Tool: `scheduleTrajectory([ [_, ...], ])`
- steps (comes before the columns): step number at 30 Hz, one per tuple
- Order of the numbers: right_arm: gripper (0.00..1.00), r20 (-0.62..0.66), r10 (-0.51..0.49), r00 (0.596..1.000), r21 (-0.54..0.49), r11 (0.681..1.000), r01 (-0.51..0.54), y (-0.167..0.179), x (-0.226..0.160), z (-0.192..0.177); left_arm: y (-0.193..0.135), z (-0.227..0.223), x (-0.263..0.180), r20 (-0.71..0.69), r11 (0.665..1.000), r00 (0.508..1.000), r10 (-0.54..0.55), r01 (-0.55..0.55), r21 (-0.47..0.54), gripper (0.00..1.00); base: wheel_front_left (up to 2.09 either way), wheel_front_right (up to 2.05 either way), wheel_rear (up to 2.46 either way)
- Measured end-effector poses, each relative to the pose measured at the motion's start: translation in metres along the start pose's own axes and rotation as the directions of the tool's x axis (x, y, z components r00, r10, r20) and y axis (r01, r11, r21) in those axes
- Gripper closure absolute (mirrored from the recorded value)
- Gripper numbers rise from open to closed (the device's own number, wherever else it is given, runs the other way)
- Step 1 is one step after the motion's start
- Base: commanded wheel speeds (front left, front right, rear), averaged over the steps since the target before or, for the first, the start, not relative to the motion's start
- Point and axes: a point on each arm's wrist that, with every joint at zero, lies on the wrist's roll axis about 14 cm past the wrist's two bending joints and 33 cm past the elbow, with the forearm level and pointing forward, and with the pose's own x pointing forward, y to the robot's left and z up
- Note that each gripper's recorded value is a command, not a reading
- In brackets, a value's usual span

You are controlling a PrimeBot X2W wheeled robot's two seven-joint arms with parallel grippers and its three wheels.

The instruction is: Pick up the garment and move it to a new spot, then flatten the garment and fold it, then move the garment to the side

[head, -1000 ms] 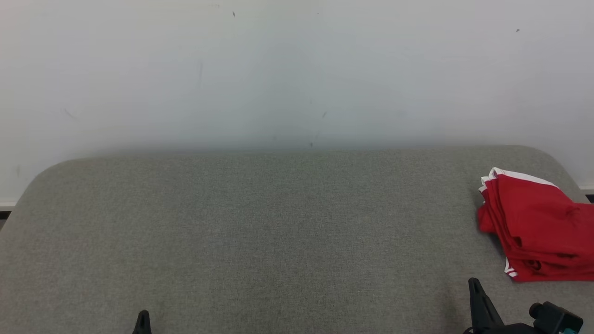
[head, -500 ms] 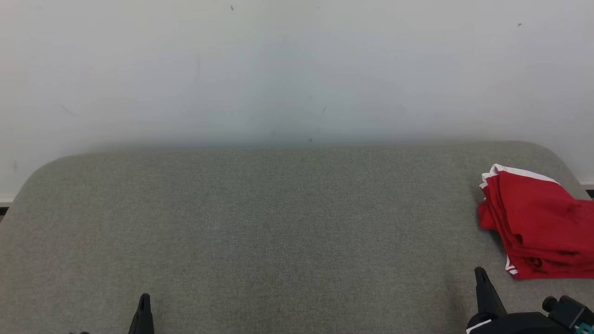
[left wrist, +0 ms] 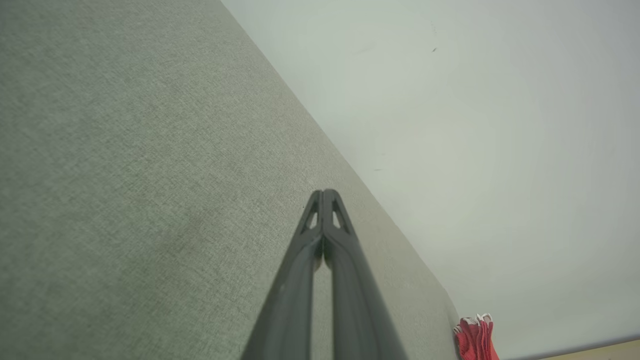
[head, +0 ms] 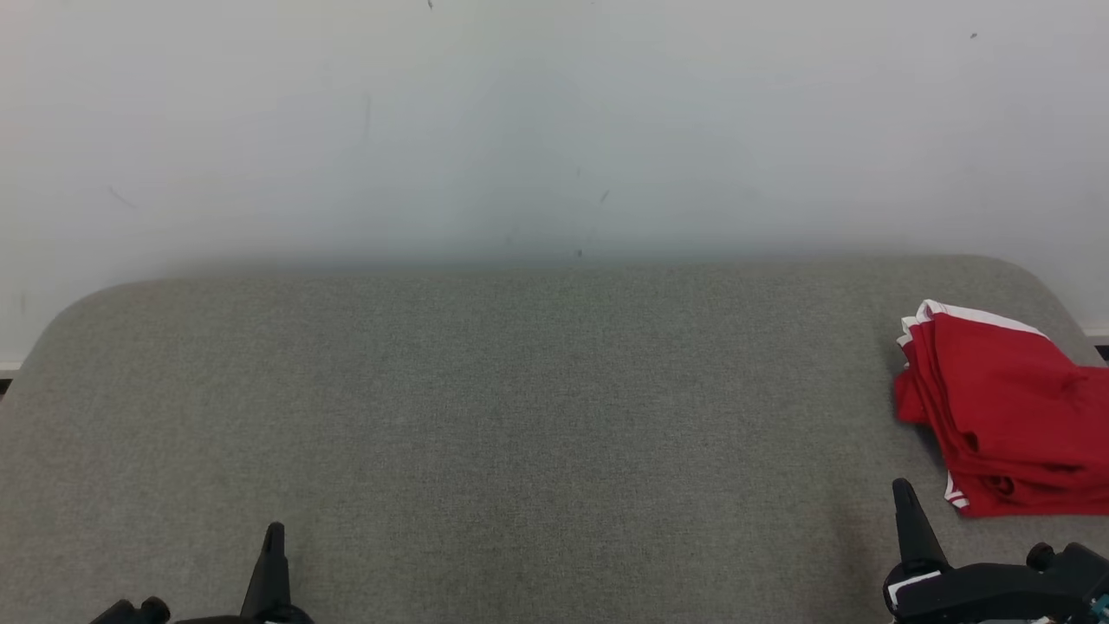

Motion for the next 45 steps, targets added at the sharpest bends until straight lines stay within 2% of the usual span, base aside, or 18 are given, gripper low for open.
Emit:
scheduleTrajectory([
  [20,1.00,0.021,0.006,1.000,0.212,0.977,-0.011,0.003,0.010,0.009,-0.012,0.000,0.018,-0.022,0.980,1.000,-0.022,0.017,-0.200,1.00,0.00,0.00,0.00],
  [45,1.00,0.044,0.021,0.999,0.424,0.905,-0.037,0.006,0.021,0.019,-0.027,0.000,0.037,-0.041,0.914,0.997,-0.062,0.040,-0.405,1.00,0.00,0.00,0.00],
])
